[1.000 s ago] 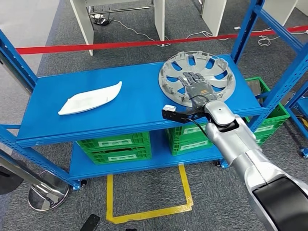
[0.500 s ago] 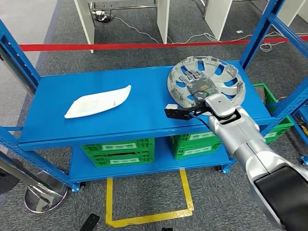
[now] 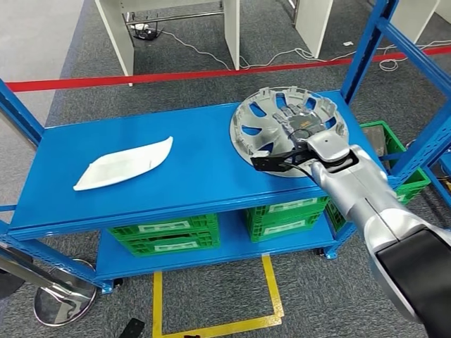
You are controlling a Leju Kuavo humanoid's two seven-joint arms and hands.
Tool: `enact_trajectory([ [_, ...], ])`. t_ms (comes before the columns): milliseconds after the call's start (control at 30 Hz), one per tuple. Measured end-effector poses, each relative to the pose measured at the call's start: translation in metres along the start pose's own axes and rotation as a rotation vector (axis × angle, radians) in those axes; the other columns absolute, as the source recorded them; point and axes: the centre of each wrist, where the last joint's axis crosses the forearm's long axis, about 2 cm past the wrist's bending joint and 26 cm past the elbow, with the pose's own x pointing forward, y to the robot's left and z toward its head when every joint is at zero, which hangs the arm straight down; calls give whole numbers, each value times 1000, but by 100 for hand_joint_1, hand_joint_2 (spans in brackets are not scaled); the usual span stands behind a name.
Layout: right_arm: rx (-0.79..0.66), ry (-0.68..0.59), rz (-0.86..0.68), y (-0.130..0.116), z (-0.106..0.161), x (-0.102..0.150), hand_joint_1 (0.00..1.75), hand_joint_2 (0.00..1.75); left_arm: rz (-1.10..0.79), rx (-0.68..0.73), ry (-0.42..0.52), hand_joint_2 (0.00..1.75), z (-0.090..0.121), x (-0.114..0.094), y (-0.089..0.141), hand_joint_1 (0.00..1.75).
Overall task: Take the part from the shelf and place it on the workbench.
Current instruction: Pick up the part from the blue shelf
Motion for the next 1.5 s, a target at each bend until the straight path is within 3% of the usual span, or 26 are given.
enact_trajectory([
  [267, 176, 59, -35, 3, -2, -10, 0, 175, 3, 3, 0, 0, 0, 1, 0, 0],
  [800, 310, 141, -43, 22, 2, -23, 0, 175, 4, 2, 2, 0, -1, 3, -1, 0],
  [1233, 370, 98, -50, 47, 9, -12, 3, 175, 13, 18, -12, 0, -1, 3, 0, 0],
  [1367, 377, 61, -58, 52, 11, -10, 175, 175, 13, 26, -17, 0, -1, 4, -1, 0],
  [1500, 405, 15, -71, 59, 13, -7, 175, 175, 16, 27, -34, 0, -2, 5, -2, 0],
])
